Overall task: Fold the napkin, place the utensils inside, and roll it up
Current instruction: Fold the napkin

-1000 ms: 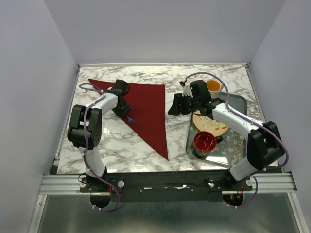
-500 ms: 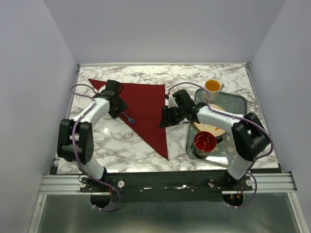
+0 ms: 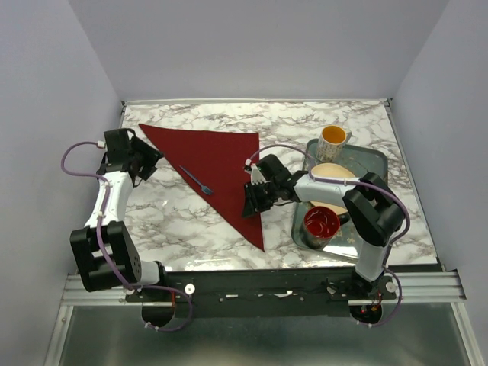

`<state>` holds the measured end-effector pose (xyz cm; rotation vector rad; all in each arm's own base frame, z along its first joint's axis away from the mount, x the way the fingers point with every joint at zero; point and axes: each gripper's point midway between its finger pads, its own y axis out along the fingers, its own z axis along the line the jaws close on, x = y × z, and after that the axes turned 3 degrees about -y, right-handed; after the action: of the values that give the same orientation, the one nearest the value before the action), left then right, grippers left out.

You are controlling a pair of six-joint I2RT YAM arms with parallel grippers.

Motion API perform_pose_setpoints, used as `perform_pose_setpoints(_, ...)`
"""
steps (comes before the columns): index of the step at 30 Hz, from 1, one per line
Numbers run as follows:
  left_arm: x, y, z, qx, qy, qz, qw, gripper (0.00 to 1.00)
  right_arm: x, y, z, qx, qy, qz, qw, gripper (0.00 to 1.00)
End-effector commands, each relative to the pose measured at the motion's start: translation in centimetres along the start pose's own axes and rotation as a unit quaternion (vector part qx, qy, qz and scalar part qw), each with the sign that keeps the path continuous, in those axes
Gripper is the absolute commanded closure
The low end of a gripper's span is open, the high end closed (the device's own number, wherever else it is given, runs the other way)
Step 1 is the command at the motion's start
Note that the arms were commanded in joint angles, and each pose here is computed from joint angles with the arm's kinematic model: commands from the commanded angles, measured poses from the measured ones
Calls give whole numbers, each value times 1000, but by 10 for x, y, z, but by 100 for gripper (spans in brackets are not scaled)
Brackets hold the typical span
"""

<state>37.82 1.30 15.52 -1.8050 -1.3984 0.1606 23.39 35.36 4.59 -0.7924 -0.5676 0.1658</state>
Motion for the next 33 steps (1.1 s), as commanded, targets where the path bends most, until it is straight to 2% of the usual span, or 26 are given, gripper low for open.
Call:
perform_pose_setpoints(1,-2,3,-10,-59,-5,35,998,34,-33,14,-22,-14,20,29,999,69)
perform_pose_setpoints(8,-1,0,-13,-84,-6,32,996,34,-55,13,-54,-72,34,39,996,71)
perform_pose_setpoints(13,6,-4,-16,-87,5,30,996,34,-67,-8,-89,-142,74,20,987,73)
perform_pose_setpoints(18,14,-1,-21,-86,16,30,996,34,-62,-31,-106,-183,63,12,981,73)
perform_pose_setpoints(23,14,18,-17,-75,-3,51,996,34,-32,-40,-75,-124,21,-11,992,71)
perform_pose_setpoints(26,18,37,-6,-56,-34,64,996,34,1,-50,-59,-110,-6,-42,993,68)
perform_pose_setpoints(27,20,41,-5,-51,-39,63,996,34,10,-52,-56,-111,-11,-49,992,64)
perform_pose_setpoints(30,29,54,-2,-44,-57,53,996,33,38,-56,-46,-106,-27,-62,992,56)
perform_pose_setpoints(33,46,63,1,-29,-60,22,998,28,52,-53,-39,-94,-29,-64,993,53)
